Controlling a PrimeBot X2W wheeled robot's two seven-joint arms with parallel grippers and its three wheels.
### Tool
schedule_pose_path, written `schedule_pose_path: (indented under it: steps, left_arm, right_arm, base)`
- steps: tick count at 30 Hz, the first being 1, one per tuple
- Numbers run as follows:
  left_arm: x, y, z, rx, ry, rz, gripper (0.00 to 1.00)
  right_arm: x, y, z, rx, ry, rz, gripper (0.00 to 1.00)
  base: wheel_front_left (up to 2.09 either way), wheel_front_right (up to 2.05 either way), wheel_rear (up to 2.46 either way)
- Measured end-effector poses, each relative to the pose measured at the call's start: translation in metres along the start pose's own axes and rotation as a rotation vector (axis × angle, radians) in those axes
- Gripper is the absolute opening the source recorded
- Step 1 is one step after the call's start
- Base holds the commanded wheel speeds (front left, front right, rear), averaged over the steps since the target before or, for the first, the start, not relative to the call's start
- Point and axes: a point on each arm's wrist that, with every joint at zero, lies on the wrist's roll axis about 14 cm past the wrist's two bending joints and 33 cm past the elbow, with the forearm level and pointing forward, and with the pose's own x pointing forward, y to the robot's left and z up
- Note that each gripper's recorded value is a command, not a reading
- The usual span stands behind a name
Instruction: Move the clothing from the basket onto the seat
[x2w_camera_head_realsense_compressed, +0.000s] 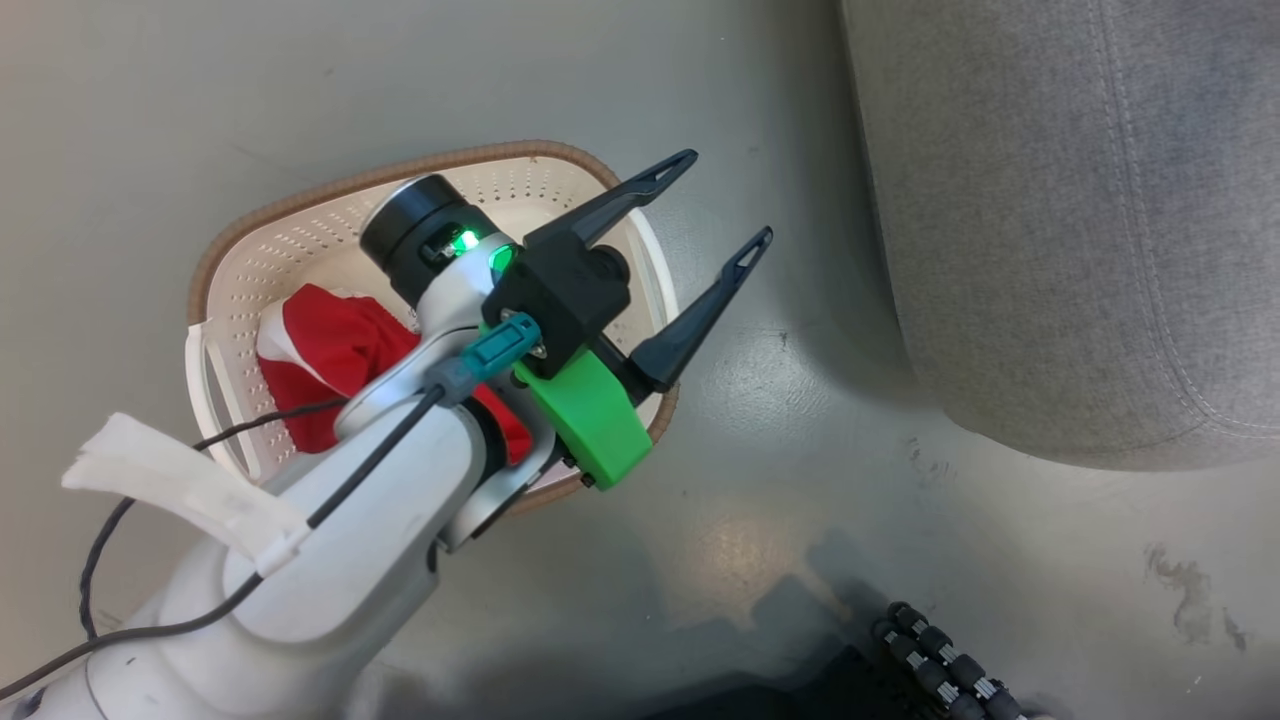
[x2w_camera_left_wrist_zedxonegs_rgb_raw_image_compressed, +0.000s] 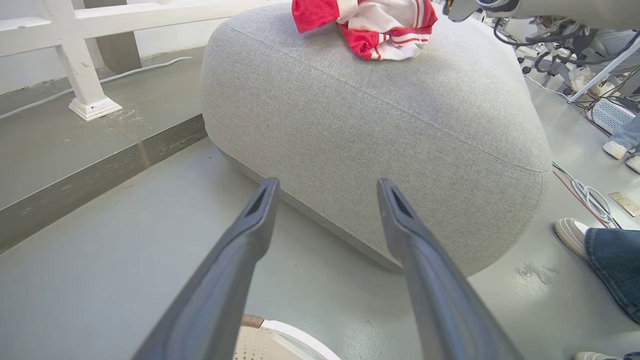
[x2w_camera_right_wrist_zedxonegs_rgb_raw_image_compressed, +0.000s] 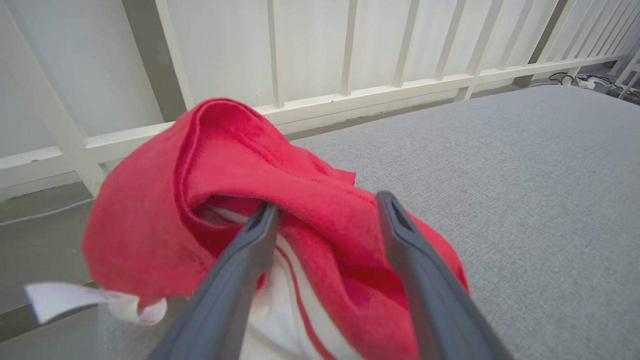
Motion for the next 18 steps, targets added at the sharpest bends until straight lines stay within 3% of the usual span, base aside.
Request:
schedule_pose_path:
  steps: [6, 18]
  left_arm:
    - [0.000, 0.003, -0.002, 0.015, 0.011, -0.004, 1.00]
    - [0.012, -0.006, 0.003, 0.017, -0.009, -0.049, 1.00]
  right_arm:
    - [-0.007, 0.019, -0.002, 0.006, 0.005, 0.068, 1.00]
    - [-0.031, 0.010, -0.002, -0.011, 0.019, 0.111, 1.00]
  base:
    - [0.00, 0.00, 0.00]
    - [0.00, 0.00, 0.00]
